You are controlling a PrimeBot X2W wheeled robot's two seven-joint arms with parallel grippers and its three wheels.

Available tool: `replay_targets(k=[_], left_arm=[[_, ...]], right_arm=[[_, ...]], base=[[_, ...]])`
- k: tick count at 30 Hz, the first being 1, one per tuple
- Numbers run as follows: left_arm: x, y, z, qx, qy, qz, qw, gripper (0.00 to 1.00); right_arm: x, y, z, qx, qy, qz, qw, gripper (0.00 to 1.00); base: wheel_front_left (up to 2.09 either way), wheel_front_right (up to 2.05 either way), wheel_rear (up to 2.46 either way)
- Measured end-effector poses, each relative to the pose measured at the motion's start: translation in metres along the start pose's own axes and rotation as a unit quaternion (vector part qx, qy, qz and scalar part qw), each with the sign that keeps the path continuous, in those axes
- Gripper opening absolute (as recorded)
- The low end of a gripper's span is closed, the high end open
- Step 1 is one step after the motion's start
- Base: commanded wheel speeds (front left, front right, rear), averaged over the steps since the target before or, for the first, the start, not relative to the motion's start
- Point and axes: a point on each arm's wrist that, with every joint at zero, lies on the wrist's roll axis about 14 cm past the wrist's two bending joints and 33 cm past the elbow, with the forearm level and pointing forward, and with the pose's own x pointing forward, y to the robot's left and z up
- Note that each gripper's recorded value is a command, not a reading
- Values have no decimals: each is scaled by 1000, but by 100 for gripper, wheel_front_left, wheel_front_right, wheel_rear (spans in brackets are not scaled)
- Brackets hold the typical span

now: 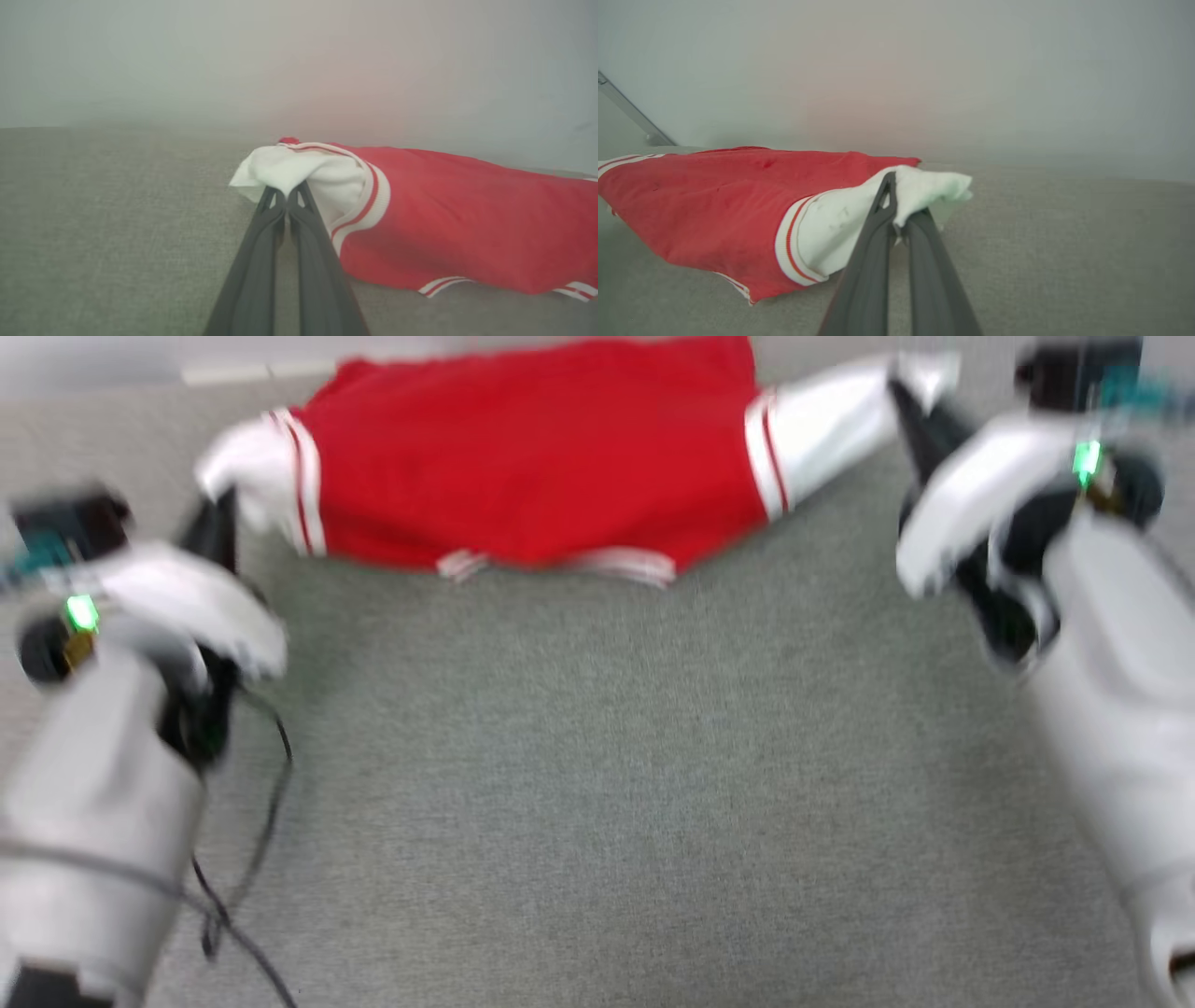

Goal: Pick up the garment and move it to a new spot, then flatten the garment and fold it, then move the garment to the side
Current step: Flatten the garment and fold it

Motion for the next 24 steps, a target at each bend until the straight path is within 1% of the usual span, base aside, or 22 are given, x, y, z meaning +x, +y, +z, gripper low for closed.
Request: replay_targets(k=[6,14,18,24], left_arm=[[-69,-2,-15,4,-1,10,1000,0],[-159,7,-22,0,-3,54,999,0],[-196,4,-21,-4,5,70,998,0],[-244,1,-34,-19,43,95,994,0]], right_arm=[[-58,-3,-33,22,9,-5,1000,0],[-124,1,-63,45,20,-10,999,0],[-155,2,-78,53,29,-17,998,0],[-201,8,-103,75,60,-34,995,0]], base=[[0,0,0],[0,0,0],[0,0,0],[0,0,0]])
